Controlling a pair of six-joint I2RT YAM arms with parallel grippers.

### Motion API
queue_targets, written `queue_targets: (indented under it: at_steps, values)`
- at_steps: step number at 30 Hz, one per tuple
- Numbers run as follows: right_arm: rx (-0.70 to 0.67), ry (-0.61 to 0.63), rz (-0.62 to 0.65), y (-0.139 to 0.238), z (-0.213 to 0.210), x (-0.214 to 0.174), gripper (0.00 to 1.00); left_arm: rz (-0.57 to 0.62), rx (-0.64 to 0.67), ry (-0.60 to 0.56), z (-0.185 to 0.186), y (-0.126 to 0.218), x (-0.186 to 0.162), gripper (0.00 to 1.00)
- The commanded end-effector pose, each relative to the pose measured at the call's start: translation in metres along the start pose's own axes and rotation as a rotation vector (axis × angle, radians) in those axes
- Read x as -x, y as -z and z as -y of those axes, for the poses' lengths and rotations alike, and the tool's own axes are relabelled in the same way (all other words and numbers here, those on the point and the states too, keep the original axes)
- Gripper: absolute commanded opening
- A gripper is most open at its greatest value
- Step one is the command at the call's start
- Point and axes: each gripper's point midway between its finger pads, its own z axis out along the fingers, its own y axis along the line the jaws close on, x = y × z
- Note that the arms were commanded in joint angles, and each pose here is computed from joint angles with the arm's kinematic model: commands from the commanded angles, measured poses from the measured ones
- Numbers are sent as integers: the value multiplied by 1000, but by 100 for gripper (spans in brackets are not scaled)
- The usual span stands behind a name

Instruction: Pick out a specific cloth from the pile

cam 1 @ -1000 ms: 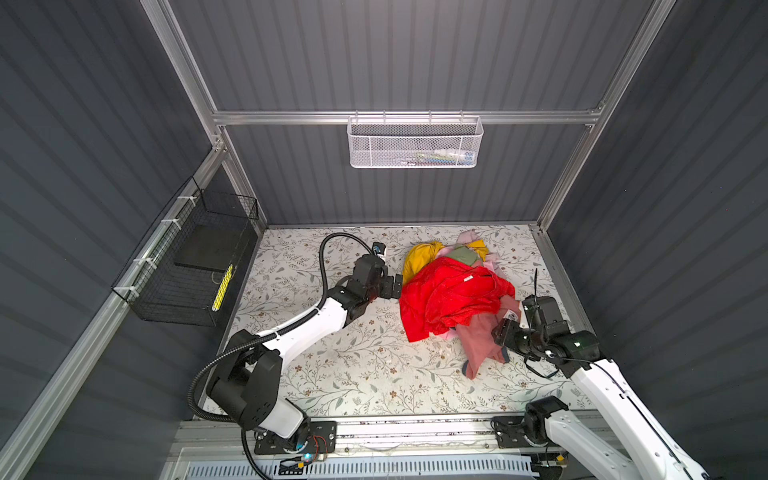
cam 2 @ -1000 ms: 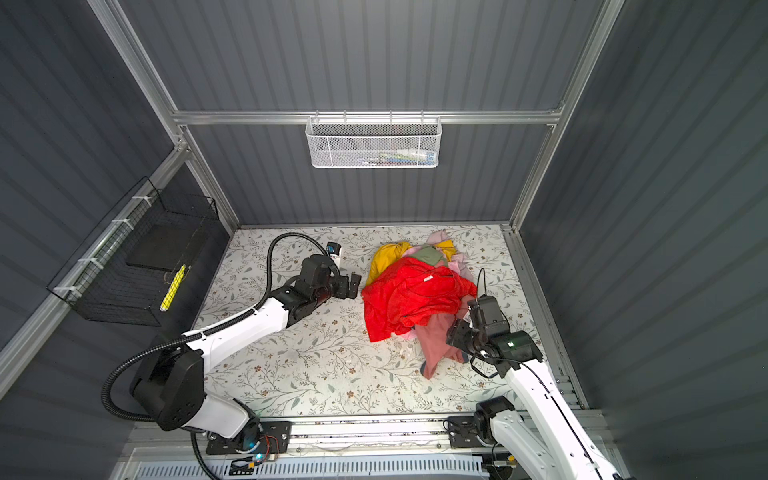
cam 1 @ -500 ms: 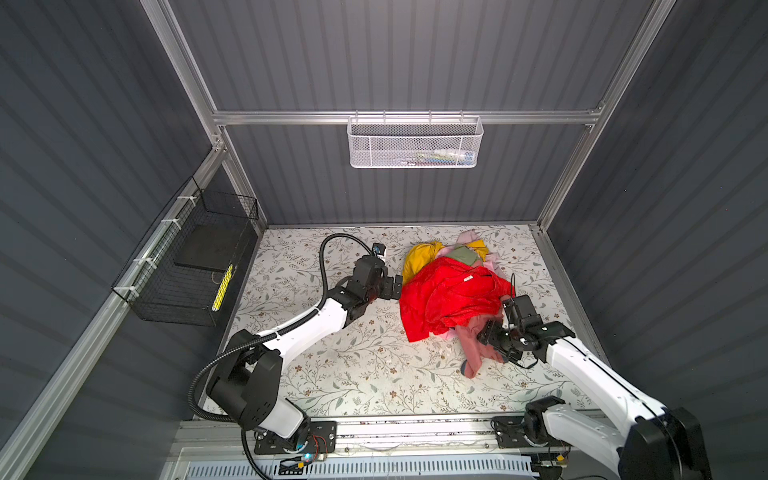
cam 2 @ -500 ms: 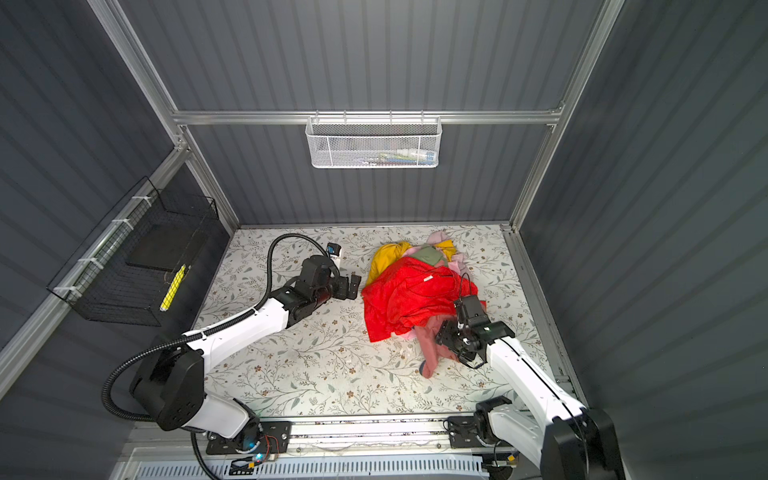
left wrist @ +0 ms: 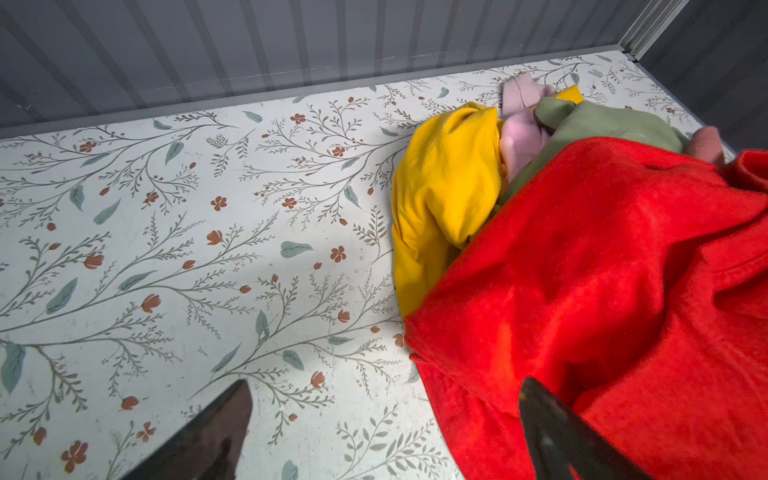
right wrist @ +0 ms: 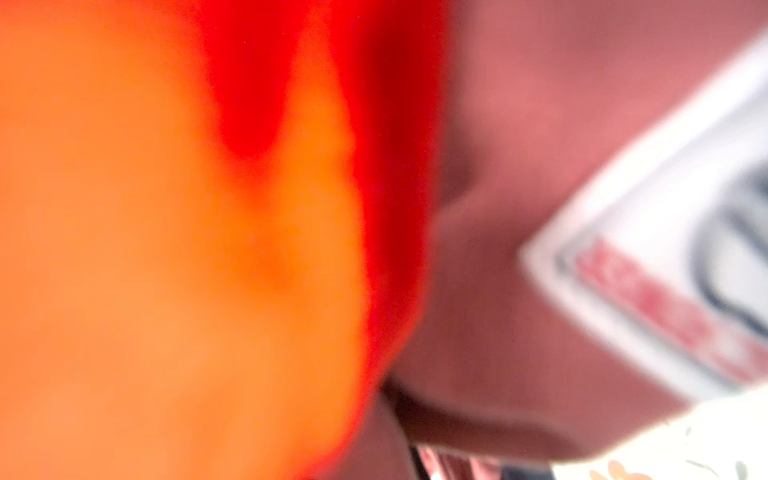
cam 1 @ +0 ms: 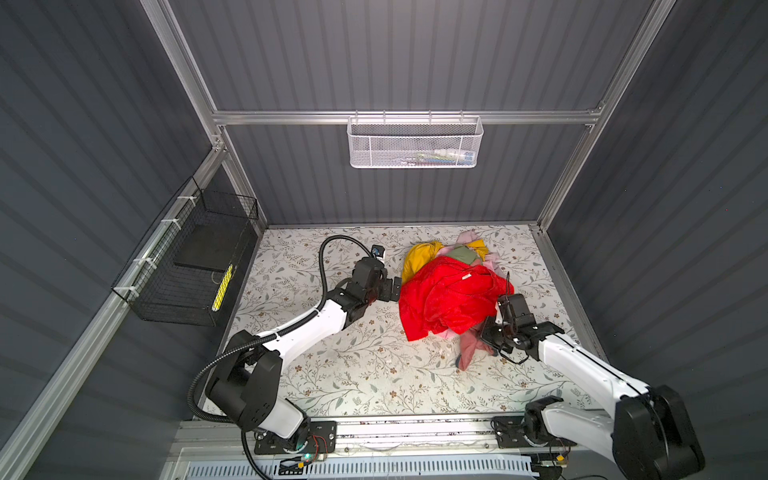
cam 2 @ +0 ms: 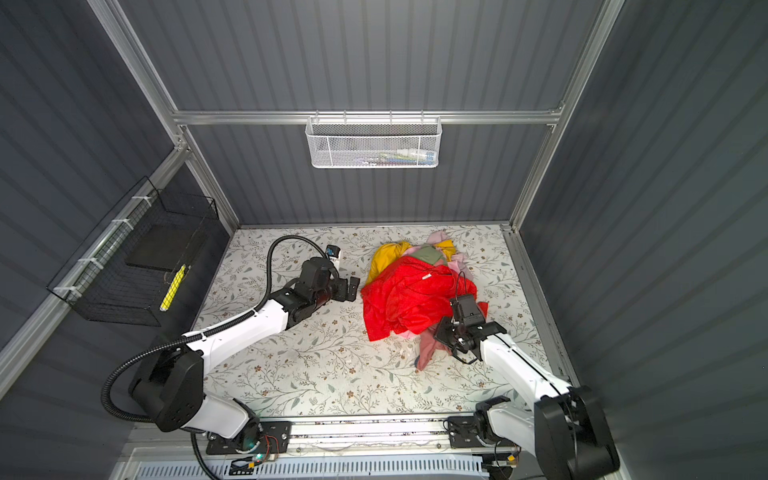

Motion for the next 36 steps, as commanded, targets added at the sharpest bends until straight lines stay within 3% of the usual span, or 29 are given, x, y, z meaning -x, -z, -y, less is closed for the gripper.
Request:
queue_targets:
  at_steps: [1, 6, 14, 26, 31, 36]
  values:
    - [107, 128, 182, 49, -42, 41, 0, 14, 23, 12, -6, 8, 3, 100]
    - [163, 189, 325, 116, -64, 63, 0, 18, 16, 8, -4, 9, 6, 100]
    - [245, 277, 449, 186, -99, 86, 0, 37, 3, 0, -1, 13, 16, 100]
    - [309, 410, 519, 244, -154, 124, 0, 71, -63, 27, 11, 20, 32, 100]
    - [308, 458, 389, 221, -170, 126, 0, 73, -112, 31, 20, 22, 37, 100]
    - [213, 448, 189, 143, -160, 123, 0, 68, -130, 40, 22, 24, 35, 100]
